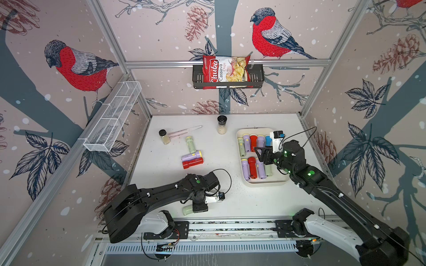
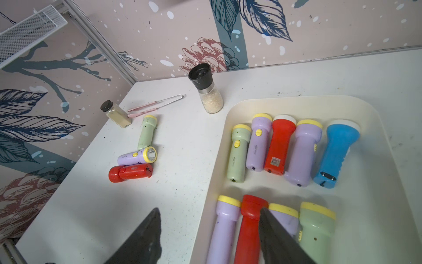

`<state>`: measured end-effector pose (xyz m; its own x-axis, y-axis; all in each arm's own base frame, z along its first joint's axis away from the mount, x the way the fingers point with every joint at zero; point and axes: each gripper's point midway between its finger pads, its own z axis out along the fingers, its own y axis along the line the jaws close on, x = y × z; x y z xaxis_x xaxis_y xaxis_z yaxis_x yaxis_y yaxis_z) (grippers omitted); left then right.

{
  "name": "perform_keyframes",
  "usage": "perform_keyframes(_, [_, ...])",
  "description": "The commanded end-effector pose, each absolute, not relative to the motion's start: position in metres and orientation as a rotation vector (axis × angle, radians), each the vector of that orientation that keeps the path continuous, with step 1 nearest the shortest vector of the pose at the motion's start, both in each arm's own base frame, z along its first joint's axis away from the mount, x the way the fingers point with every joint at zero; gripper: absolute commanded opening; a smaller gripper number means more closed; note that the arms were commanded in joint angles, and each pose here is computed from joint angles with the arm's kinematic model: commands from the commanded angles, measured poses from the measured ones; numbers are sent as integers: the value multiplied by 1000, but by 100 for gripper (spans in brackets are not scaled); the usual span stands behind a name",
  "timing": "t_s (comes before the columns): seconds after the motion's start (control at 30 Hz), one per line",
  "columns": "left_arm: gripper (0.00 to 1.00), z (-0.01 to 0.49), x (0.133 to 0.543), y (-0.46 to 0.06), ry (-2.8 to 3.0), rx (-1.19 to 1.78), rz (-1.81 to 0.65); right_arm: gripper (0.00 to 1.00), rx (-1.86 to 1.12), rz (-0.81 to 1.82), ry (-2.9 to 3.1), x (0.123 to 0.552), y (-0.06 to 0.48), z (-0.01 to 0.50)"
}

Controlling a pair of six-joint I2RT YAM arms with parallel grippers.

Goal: Put the flashlights into the storage boxes
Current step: Pick up the flashlight from the center of the board.

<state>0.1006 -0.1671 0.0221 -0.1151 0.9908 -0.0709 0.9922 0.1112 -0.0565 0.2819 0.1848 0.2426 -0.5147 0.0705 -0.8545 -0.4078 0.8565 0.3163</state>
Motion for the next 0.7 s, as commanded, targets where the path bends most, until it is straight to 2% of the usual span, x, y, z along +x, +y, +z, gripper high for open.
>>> perform_keyframes(0.0, [51, 21, 103, -171, 2337, 2067, -138, 67, -244, 559, 2031, 284, 179, 242])
perform_keyframes(0.13, [46, 22, 105, -177, 2322, 2056, -156, 67, -251, 546, 2028, 284, 178, 242])
perform_keyframes(0.33, [43, 31, 109, -189, 2308, 1986, -213, 67, -239, 537, 2012, 284, 175, 246])
perform_keyframes(0.67, [23, 51, 126, -202, 2235, 1839, -217, 67, -221, 554, 1992, 283, 174, 250])
